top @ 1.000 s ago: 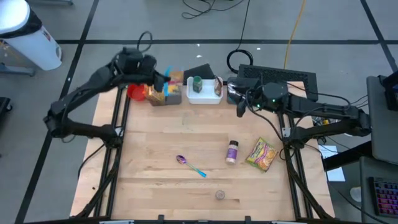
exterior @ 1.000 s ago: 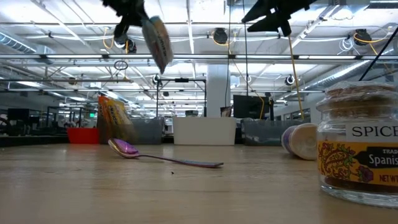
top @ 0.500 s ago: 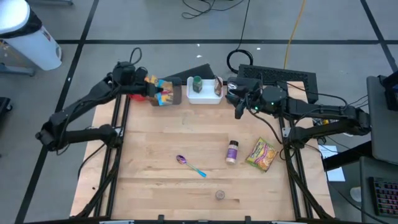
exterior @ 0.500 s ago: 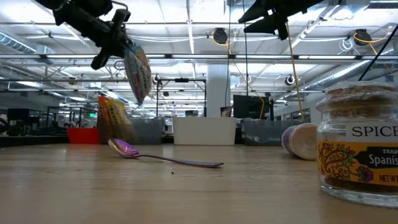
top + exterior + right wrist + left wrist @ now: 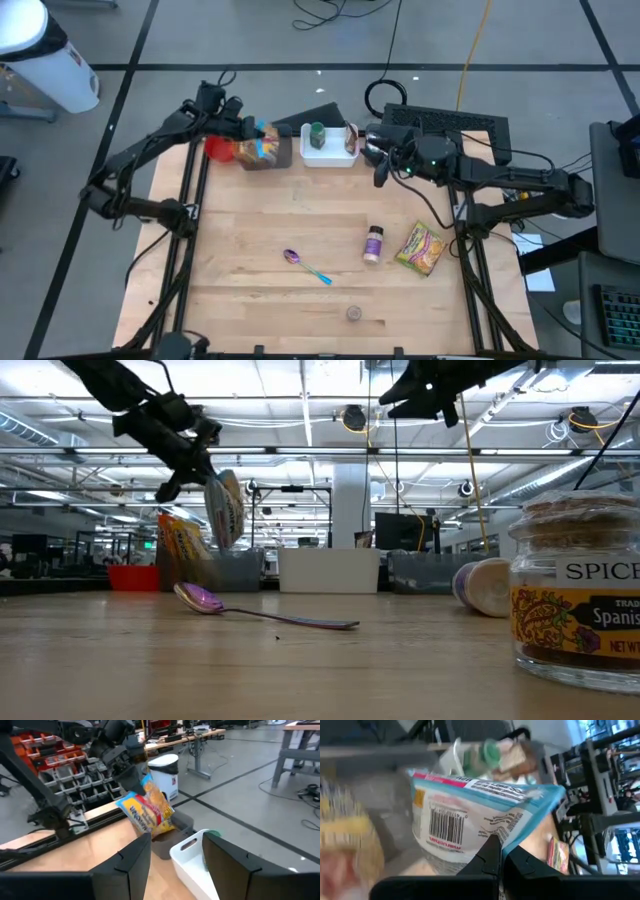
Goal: Pick & Place Food Item
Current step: Put the blue noodle pack into the left black bin
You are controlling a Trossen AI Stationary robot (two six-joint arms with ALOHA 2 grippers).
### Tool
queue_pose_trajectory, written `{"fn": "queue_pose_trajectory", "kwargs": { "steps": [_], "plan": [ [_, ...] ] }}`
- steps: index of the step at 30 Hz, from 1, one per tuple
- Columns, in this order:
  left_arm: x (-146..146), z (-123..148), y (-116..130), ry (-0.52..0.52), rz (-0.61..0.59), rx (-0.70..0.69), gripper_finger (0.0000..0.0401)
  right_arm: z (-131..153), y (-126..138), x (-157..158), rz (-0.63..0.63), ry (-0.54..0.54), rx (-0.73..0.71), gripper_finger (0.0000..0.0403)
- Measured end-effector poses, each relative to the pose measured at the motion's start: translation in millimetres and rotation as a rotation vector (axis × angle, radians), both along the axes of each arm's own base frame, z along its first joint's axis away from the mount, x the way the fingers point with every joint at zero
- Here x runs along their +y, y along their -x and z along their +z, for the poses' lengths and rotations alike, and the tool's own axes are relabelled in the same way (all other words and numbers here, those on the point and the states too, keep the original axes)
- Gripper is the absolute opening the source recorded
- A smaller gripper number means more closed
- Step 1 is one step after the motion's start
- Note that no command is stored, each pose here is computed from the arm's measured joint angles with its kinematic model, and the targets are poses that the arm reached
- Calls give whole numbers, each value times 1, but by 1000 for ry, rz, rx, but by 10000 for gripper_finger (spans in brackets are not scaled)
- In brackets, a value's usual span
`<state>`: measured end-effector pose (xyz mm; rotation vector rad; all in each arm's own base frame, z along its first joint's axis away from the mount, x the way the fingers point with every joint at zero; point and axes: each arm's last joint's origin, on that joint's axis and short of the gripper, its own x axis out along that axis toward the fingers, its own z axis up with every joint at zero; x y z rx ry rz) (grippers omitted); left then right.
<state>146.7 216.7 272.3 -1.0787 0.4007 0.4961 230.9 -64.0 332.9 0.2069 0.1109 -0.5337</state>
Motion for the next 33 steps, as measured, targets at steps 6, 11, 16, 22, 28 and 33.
{"fn": "queue_pose_trajectory", "kwargs": {
  "steps": [6,11,16,22,28,33],
  "plan": [
    [31,18,-4,-13,11,29,1,0,4,-14,59,-13,-1,171],
    [49,15,0,55,-21,128,1,-1,6,-21,92,-34,-2,171],
    [56,7,4,89,-16,157,1,-1,6,-21,88,-36,-4,171],
    [59,-2,4,116,-36,185,1,-1,6,-21,89,-36,-3,171],
    [64,-17,-1,161,-52,207,1,-1,6,-21,87,-41,-7,171],
    [69,-29,-4,186,-69,225,1,-1,6,-21,87,-43,-8,171]
  ]
}}
